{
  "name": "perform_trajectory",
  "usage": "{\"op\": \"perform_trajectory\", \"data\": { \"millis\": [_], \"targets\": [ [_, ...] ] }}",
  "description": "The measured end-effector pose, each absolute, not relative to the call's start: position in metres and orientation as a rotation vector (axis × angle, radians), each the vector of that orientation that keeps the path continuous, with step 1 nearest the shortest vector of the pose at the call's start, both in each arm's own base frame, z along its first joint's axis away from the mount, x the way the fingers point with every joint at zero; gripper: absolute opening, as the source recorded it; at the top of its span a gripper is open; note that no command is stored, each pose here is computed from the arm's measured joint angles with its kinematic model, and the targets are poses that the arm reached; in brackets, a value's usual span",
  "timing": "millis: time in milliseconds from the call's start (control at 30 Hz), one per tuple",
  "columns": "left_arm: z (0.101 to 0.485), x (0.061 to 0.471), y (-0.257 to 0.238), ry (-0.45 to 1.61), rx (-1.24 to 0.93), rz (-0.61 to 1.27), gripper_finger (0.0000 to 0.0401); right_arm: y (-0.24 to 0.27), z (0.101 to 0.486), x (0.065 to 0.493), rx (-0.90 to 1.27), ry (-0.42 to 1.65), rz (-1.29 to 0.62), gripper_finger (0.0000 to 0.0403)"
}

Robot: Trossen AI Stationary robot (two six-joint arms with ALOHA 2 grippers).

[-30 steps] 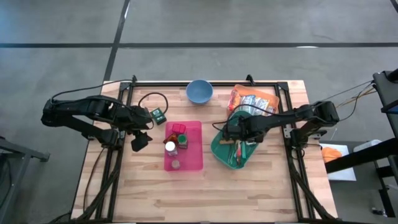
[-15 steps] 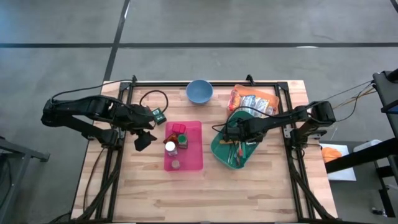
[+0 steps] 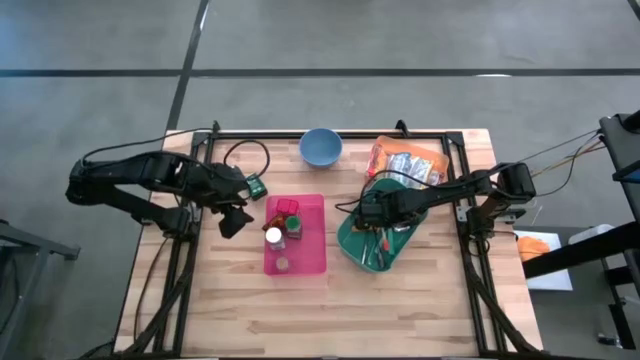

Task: Pick & Place Food Item
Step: Put the white and orange spoon into the green bin, then put the black spice can into the red bin

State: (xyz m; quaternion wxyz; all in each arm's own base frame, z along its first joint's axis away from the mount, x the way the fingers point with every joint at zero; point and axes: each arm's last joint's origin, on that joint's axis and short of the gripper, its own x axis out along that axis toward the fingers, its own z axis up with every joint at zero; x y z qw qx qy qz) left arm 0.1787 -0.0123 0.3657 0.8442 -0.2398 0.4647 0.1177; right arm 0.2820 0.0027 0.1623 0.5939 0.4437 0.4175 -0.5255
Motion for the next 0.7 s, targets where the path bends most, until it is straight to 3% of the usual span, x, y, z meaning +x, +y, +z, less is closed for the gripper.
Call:
{"op": "perform_trajectory", "data": {
  "millis": [300,700],
  "targets": [
    [0.365,0.179,-0.007,0.983,-0.47,0.246,0.0262,0.006,0.169,0.288,1.032,1.09,-1.075,0.0021],
    [0.364,0.183,0.007,0.982,-0.396,0.256,0.0262,0.008,0.202,0.309,1.035,1.072,-0.926,0.019]
  ]
}}
